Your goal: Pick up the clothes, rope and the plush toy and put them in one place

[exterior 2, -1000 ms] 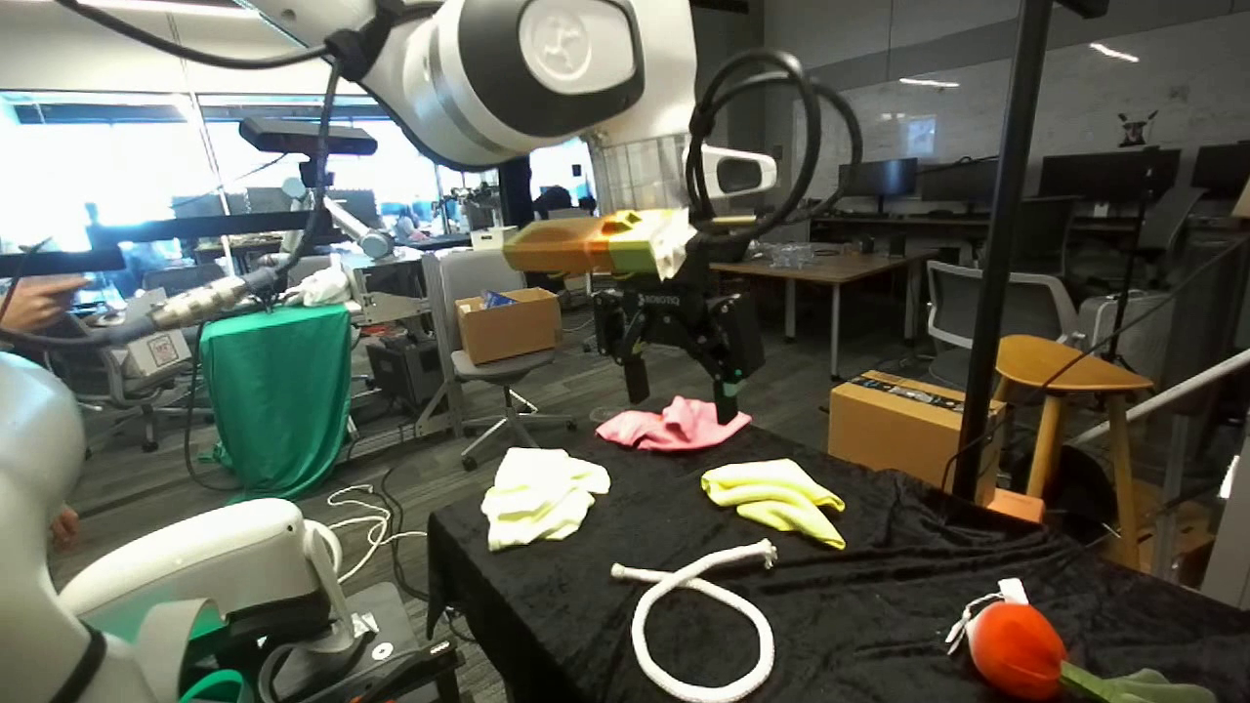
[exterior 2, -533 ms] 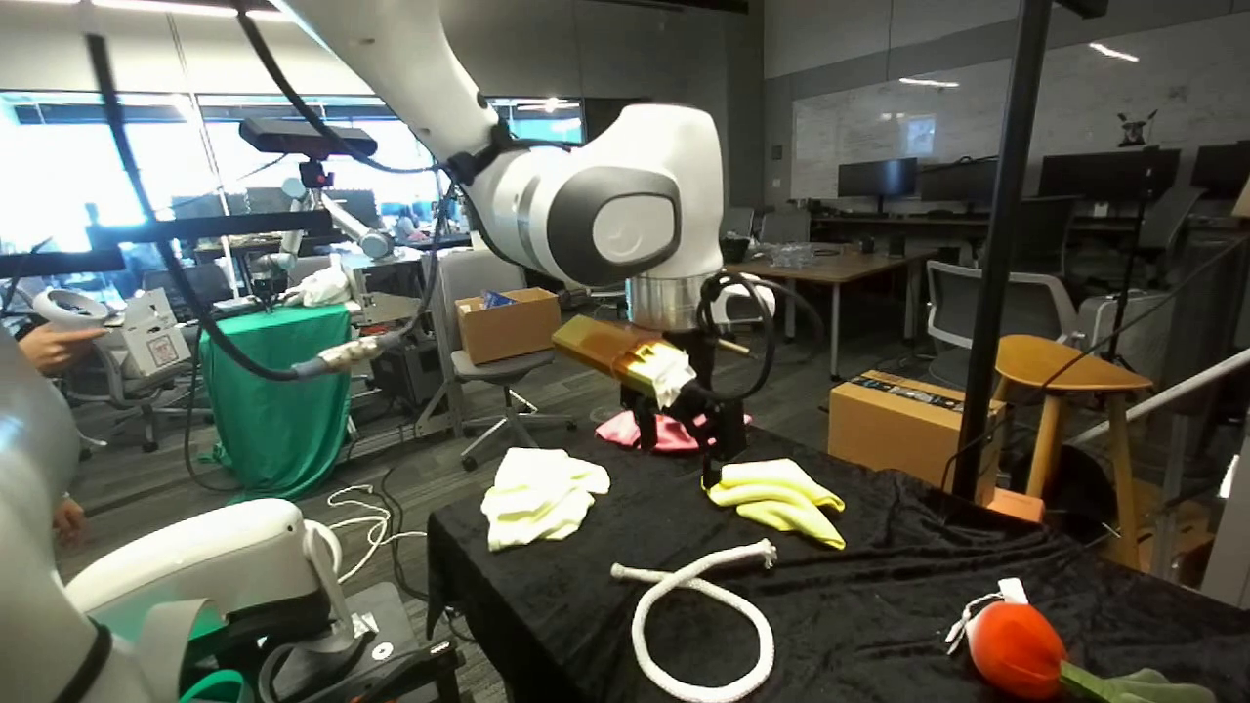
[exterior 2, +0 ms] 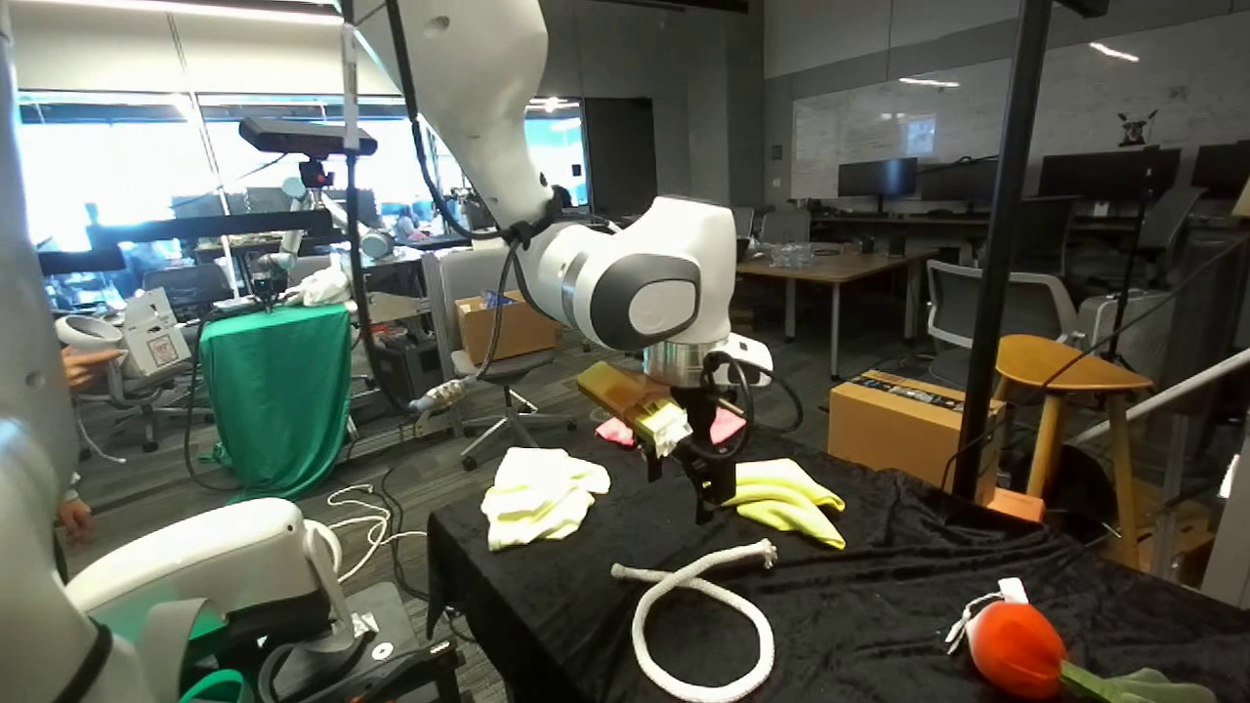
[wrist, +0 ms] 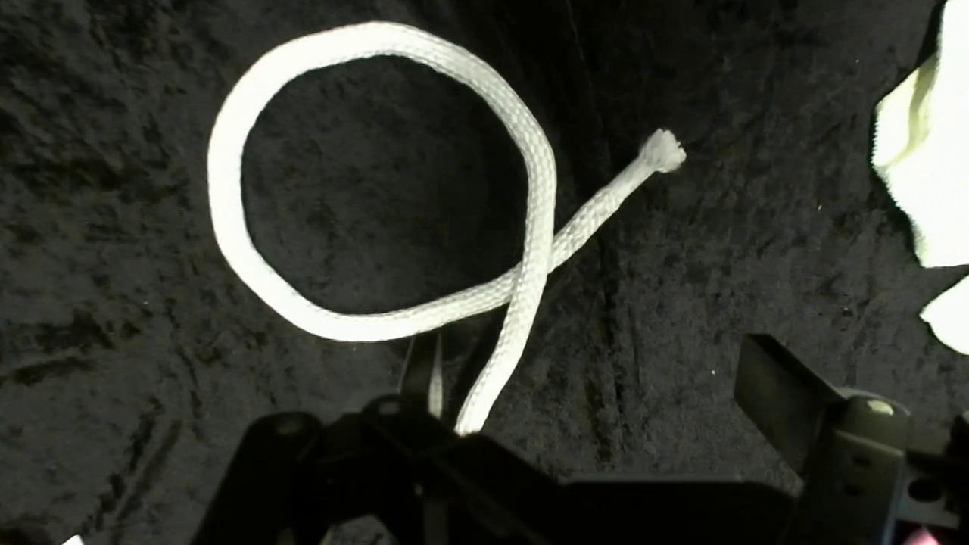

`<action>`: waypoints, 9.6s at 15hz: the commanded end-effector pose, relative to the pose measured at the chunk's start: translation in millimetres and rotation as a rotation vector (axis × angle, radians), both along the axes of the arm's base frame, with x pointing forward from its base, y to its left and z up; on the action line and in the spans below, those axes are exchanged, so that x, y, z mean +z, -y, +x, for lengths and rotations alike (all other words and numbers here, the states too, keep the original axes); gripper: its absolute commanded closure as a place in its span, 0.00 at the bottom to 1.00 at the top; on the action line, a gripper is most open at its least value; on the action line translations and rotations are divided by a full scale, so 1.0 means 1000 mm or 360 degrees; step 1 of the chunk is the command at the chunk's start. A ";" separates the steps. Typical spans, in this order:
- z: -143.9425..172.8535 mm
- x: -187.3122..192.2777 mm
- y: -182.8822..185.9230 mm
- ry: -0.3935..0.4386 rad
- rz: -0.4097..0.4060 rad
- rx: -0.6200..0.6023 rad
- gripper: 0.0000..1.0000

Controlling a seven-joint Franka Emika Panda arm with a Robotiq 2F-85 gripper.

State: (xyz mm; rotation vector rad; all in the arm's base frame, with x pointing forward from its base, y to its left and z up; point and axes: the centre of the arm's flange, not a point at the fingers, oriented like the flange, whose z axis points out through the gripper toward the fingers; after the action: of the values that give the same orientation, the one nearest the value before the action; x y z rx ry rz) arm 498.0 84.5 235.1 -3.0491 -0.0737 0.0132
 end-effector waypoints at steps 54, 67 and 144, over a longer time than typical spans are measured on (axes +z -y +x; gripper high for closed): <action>0.066 -0.108 0.025 0.0147 -0.0154 -0.0133 0.90; 0.034 0.069 0.027 0.0805 -0.0139 -0.0187 0.90; 0.180 0.109 -0.115 0.0446 -0.0950 0.0181 0.90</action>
State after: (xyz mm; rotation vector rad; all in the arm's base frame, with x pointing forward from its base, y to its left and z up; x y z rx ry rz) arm 703.6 184.9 357.2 -3.5858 -0.0905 -0.5940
